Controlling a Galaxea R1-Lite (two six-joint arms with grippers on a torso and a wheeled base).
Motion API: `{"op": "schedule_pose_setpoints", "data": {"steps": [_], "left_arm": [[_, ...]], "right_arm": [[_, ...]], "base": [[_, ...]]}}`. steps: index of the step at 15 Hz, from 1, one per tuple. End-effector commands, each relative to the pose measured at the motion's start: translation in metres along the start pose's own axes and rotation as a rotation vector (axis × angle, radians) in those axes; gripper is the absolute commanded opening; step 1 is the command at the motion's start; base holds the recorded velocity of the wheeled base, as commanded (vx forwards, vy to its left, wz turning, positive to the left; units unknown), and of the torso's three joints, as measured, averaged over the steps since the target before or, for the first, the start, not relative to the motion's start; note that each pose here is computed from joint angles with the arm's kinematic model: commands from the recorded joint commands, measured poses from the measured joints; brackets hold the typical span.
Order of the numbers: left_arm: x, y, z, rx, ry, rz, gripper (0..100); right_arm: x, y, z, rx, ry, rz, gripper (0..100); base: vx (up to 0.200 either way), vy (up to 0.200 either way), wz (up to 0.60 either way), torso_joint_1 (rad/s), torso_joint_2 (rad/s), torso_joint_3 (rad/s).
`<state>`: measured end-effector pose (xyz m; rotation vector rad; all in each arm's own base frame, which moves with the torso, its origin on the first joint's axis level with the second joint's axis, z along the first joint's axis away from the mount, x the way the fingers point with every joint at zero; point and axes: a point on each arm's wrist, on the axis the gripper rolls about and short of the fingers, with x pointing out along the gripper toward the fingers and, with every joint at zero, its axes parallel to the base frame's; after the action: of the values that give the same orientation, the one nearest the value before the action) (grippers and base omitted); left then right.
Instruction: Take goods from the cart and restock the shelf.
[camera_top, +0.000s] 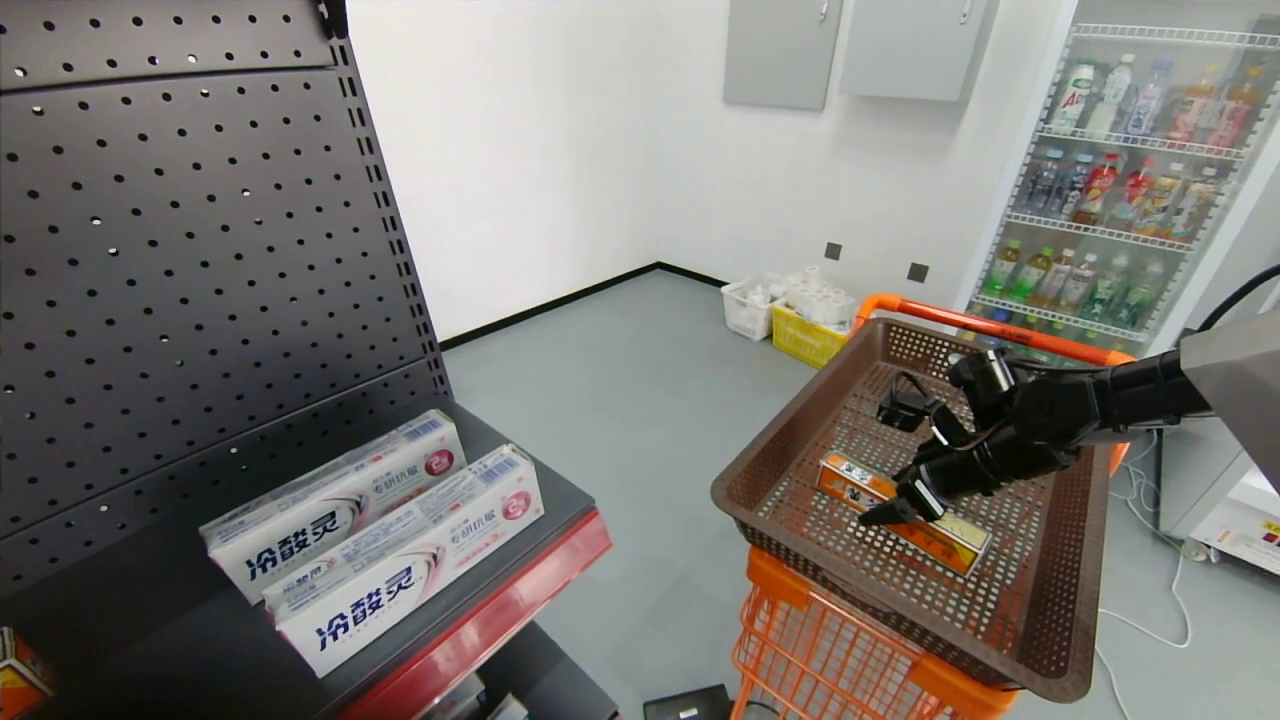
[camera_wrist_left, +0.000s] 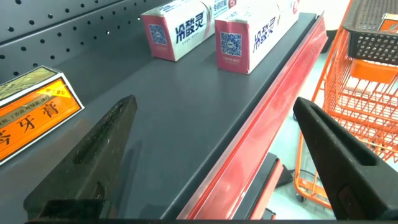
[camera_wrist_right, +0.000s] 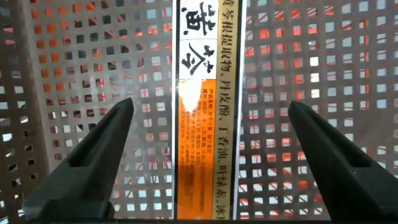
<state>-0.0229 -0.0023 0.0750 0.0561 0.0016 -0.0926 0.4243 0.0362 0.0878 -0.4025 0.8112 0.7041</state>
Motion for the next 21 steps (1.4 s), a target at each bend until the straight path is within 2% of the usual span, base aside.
{"op": "schedule_pose_setpoints", "data": {"steps": [1, 9, 10, 16, 21], "left_arm": [[0.0, 0.0, 0.0, 0.0, 0.0, 0.0, 100], [0.0, 0.0, 0.0, 0.0, 0.0, 0.0, 100], [0.0, 0.0, 0.0, 0.0, 0.0, 0.0, 100], [0.0, 0.0, 0.0, 0.0, 0.0, 0.0, 100], [0.0, 0.0, 0.0, 0.0, 0.0, 0.0, 100]], "right_arm": [[0.004, -0.001, -0.003, 0.004, 0.006, 0.003, 100], [0.009, -0.005, -0.006, -0.043, 0.011, -0.02, 100], [0.01, -0.005, -0.005, -0.045, 0.012, -0.019, 0], [0.006, -0.001, 0.0, -0.048, 0.004, -0.018, 0], [-0.032, 0.003, 0.019, -0.007, -0.069, -0.069, 0]], "base": [[0.0, 0.0, 0.0, 0.0, 0.0, 0.0], [0.0, 0.0, 0.0, 0.0, 0.0, 0.0], [0.0, 0.0, 0.0, 0.0, 0.0, 0.0], [0.0, 0.0, 0.0, 0.0, 0.0, 0.0], [0.0, 0.0, 0.0, 0.0, 0.0, 0.0]]}}
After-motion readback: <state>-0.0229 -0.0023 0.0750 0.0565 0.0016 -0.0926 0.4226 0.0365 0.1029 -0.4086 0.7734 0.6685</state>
